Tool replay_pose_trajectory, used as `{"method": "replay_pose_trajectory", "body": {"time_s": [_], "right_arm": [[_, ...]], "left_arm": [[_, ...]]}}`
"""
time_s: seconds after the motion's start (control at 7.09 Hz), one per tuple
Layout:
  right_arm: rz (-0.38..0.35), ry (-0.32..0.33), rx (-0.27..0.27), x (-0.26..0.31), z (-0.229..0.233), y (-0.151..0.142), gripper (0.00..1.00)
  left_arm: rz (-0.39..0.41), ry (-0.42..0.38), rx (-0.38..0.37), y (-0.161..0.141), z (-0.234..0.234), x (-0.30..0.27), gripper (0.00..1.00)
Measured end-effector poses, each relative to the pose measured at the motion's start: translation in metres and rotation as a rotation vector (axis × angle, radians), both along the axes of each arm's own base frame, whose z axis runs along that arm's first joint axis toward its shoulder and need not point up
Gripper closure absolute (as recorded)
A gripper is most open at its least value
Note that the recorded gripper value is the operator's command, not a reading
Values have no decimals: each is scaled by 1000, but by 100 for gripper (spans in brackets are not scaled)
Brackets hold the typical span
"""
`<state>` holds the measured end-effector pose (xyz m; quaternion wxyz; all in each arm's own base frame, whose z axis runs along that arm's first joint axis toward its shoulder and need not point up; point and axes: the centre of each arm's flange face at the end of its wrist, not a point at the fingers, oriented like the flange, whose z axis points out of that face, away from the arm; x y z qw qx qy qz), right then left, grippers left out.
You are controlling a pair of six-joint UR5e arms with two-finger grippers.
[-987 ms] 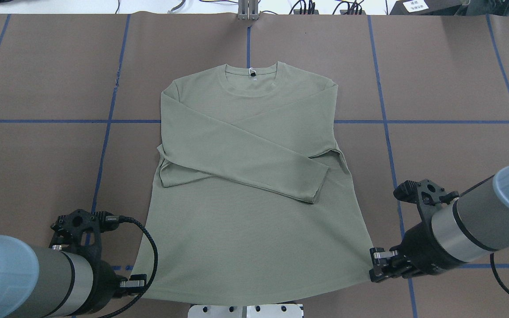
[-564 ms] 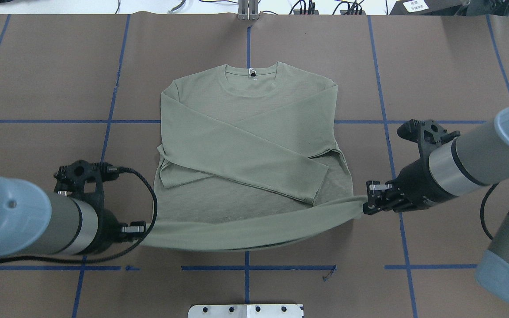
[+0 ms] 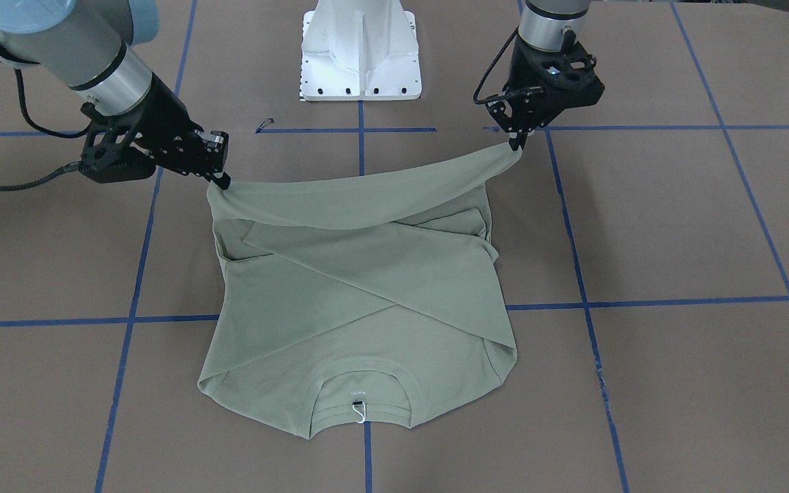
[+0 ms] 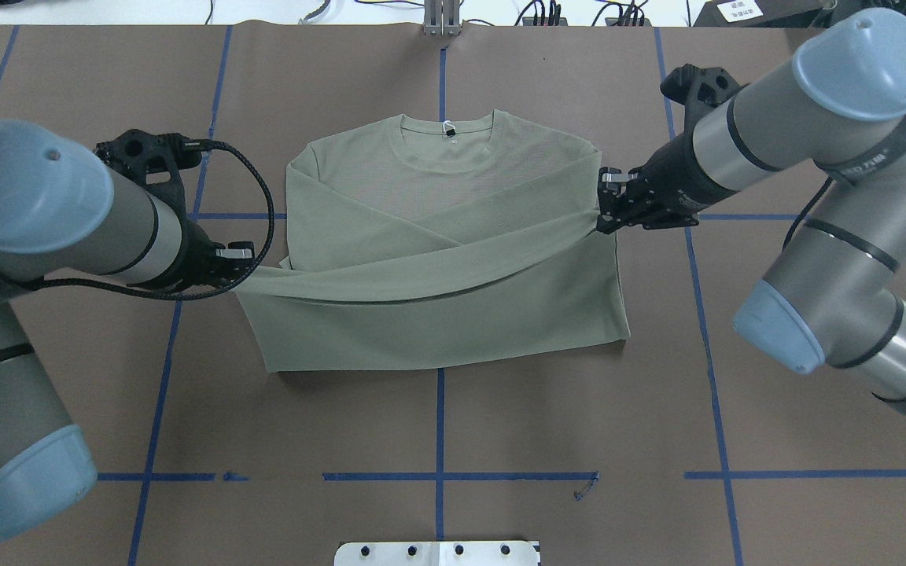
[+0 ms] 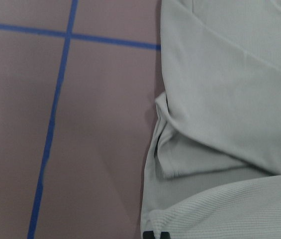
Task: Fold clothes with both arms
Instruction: 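Lift the hem with both grippers and fold it toward the collar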
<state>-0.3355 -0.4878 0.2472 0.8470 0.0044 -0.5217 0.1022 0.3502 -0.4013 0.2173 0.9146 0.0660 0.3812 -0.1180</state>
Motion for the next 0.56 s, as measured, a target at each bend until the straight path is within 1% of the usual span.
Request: {"method": "replay_pose_trajectory", "body": {"time_s": [0.28, 0.42, 0.56], "right_arm": [[74, 62, -5, -17, 3, -67, 100], [102, 86, -11, -29, 11, -99, 100], [123, 94, -9, -38, 31, -125, 100]], "left_arm": [[-42, -18, -11, -53, 5, 15, 100], [-62, -15, -8, -77, 14, 25, 100], [-84, -11, -4, -103, 28, 33, 100]]}}
